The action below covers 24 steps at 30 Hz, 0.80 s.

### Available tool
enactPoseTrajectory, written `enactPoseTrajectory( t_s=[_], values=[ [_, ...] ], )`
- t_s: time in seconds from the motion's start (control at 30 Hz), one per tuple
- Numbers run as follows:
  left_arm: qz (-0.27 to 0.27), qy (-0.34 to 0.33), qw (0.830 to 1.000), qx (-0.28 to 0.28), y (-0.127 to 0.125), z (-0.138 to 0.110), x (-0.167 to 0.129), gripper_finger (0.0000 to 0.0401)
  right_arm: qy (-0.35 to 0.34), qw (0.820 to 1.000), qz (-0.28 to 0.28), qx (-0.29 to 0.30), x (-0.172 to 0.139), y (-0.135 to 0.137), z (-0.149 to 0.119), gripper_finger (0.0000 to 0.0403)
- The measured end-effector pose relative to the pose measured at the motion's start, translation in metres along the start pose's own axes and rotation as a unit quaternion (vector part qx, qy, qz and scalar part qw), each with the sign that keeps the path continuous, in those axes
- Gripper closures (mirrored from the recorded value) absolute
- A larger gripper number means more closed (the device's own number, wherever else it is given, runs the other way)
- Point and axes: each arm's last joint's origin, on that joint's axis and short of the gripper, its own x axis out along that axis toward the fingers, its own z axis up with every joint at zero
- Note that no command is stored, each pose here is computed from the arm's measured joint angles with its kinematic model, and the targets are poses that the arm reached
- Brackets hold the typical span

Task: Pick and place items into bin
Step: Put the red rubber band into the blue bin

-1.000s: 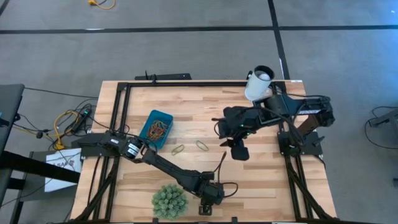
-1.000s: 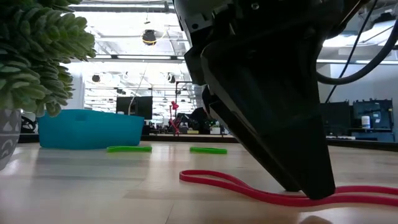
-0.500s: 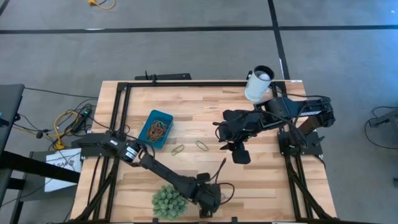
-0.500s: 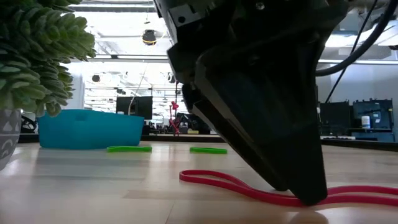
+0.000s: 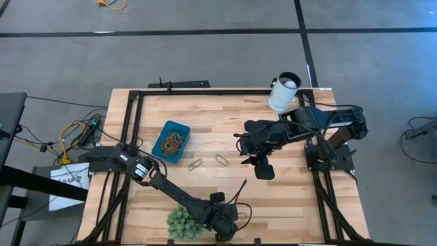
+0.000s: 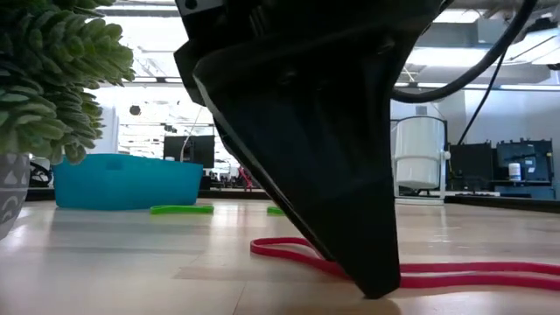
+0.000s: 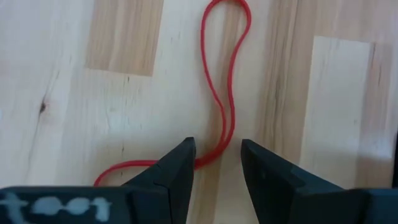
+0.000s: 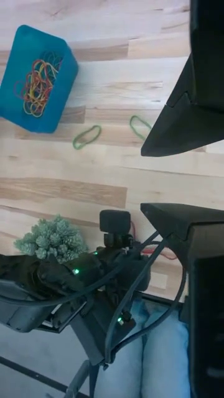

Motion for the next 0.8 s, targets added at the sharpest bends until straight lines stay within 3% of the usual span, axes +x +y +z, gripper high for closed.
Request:
enactPoseTrajectory(
  t_s=[0.23, 0.5, 0.63, 0.8],
  values=[
    [0.003, -0.007, 0.999, 0.050, 0.000, 0.001, 0.000, 0.0288, 0.000, 1.000, 0.000, 0.000, 0.000, 0.000, 0.000, 0.0278],
    [-0.031, -0.008, 0.995, 0.091, 0.008, 0.012, 0.003, 0.0392, 0.000, 1.000, 0.000, 0.000, 0.000, 0.000, 0.000, 0.0278],
    [-0.046, -0.005, 0.992, 0.121, 0.008, 0.017, -0.001, 0.0396, 0.000, 1.000, 0.000, 0.000, 0.000, 0.000, 0.000, 0.0278],
    [-0.019, 0.021, 0.984, 0.178, 0.008, 0.024, -0.023, 0.0399, 0.001, 1.000, 0.000, 0.000, 0.000, 0.000, 0.000, 0.0278]
  ],
)
